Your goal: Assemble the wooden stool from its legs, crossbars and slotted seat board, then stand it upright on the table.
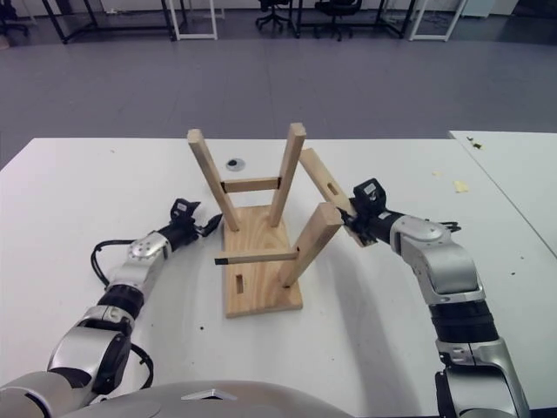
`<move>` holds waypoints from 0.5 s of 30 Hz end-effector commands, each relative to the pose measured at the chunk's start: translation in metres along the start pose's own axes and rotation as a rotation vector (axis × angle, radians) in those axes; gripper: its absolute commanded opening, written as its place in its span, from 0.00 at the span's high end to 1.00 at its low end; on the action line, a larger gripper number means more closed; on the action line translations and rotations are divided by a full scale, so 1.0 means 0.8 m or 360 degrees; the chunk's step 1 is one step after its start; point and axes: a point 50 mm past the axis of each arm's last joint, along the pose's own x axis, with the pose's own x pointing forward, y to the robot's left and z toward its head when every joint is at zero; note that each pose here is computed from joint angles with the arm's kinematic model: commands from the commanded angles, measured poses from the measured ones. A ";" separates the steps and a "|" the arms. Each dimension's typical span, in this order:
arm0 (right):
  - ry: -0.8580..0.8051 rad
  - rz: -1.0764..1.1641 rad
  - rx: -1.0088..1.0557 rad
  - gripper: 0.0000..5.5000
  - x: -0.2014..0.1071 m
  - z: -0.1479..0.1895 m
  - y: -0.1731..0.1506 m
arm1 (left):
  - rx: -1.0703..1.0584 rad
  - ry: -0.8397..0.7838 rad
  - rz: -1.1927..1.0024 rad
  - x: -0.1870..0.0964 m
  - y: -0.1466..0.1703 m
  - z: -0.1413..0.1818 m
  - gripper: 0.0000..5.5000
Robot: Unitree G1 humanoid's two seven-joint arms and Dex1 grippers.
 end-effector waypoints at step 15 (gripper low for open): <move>-0.1341 0.0083 -0.0559 0.62 -0.069 0.252 0.042 | -0.0688 -0.1426 -0.0368 -0.114 0.002 0.344 0.28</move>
